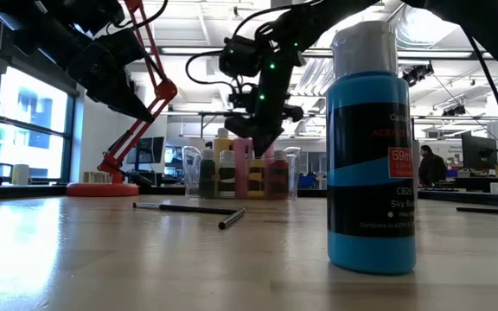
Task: Pick & Place Paint Supplies
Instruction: Put the small yellow paint bottle into the transparent bin
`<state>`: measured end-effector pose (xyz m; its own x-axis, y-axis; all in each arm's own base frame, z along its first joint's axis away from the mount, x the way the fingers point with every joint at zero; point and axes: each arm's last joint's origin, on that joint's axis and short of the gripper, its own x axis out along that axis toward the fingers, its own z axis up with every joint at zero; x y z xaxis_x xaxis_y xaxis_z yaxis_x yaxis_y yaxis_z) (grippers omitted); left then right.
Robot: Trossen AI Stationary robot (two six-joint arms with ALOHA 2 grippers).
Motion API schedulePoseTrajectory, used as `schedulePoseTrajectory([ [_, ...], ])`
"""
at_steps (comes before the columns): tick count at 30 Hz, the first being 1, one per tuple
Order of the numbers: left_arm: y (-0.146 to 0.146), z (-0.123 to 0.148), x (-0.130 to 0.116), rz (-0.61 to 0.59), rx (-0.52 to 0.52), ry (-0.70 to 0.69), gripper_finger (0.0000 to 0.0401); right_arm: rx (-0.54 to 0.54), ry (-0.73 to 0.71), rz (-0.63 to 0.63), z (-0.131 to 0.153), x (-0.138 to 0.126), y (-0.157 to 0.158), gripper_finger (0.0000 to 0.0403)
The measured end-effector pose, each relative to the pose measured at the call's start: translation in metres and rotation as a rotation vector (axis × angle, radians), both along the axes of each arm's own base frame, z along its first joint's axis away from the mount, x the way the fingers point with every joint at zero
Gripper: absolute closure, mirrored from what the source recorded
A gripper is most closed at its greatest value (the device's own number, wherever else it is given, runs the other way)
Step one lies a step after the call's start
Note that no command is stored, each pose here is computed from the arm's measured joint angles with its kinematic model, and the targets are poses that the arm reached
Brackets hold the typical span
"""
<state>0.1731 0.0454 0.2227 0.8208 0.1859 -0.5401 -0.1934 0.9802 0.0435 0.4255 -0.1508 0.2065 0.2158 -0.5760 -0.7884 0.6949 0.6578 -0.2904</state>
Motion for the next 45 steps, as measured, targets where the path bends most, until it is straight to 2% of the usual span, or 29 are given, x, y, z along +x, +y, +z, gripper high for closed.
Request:
schedulePoseTrajectory([
  [16,0.0,0.0,0.0,0.0,0.0,0.0,0.0299,0.017,0.014,0.001,-0.001,-0.002,-0.002,0.04],
  [21,0.0,0.0,0.0,0.0,0.0,0.0,0.0299,0.094,-0.015,0.041,-0.001,-0.001,0.001,0.04],
  [26,0.0,0.0,0.0,0.0,0.0,0.0,0.0299,0.103,-0.024,0.055,0.003,-0.001,0.005,0.0401],
  [31,0.0,-0.001,-0.001,0.0,-0.003,0.012,0.0299,0.093,-0.067,0.072,0.012,0.001,0.008,0.0401],
  [35,0.0,-0.001,-0.001,0.0,-0.004,0.015,0.0299,0.148,-0.152,0.124,0.014,0.008,0.01,0.0401],
  [40,0.0,-0.001,-0.001,0.0,-0.004,0.015,0.0299,0.098,-0.163,0.102,0.012,0.011,0.007,0.0401],
  [45,0.0,-0.001,-0.001,0.0,-0.004,0.014,0.0299,0.098,-0.175,0.073,0.012,0.01,0.003,0.0401],
])
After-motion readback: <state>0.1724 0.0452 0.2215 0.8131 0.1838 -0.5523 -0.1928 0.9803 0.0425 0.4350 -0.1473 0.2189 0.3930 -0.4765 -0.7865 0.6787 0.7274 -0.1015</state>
